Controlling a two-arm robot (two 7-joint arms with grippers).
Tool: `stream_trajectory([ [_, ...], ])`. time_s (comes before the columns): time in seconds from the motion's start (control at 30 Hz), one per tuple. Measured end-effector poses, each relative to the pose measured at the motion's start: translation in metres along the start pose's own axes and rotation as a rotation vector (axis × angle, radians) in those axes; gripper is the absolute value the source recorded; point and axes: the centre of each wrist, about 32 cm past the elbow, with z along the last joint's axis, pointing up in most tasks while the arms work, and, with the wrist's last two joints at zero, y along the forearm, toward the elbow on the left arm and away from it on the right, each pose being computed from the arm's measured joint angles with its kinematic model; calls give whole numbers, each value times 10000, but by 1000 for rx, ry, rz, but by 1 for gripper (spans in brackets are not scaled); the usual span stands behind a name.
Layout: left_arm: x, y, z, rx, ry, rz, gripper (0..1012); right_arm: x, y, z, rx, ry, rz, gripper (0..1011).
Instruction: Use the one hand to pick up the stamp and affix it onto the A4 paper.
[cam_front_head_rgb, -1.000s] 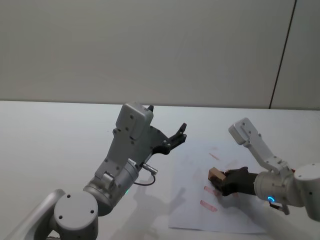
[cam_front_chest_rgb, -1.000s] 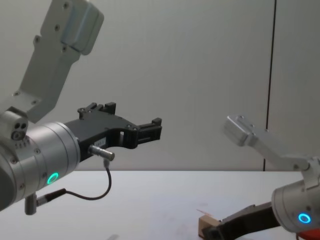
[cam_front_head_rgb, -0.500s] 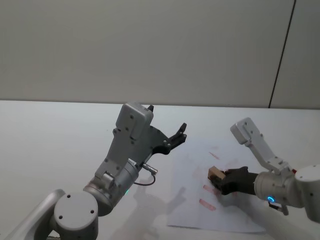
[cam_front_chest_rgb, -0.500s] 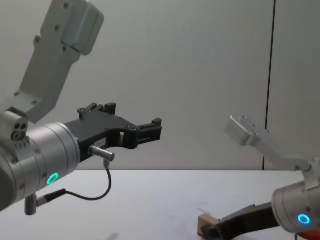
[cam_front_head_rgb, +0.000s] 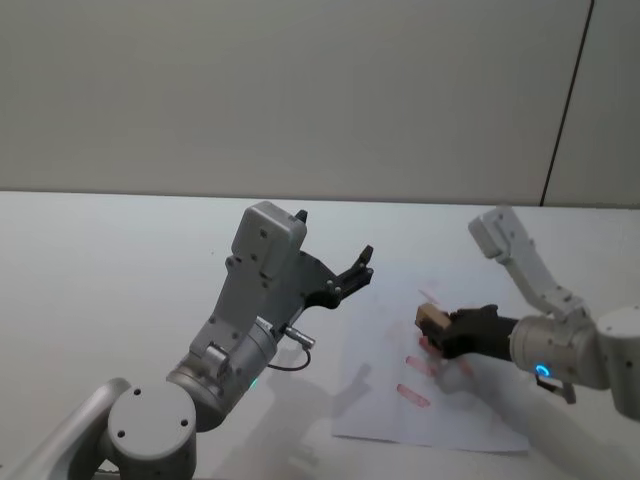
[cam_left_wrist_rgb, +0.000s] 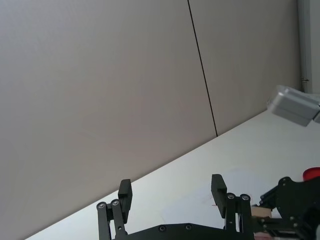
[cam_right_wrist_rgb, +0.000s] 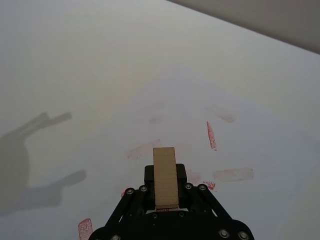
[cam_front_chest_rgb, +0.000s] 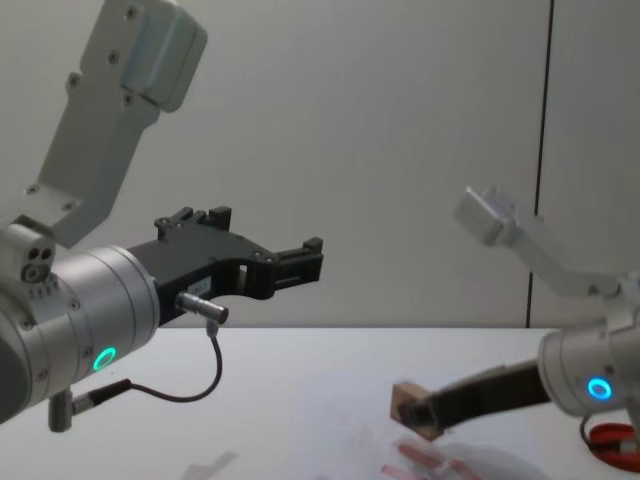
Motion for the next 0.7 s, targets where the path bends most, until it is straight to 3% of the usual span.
stream_trajectory([
  [0.4, 0, 0, 0, 0, 0, 0, 1002, 97, -139, 222, 67, 1, -34, 218],
  [0.7, 0, 0, 0, 0, 0, 0, 1002, 166, -267, 259, 74, 13, -82, 218],
])
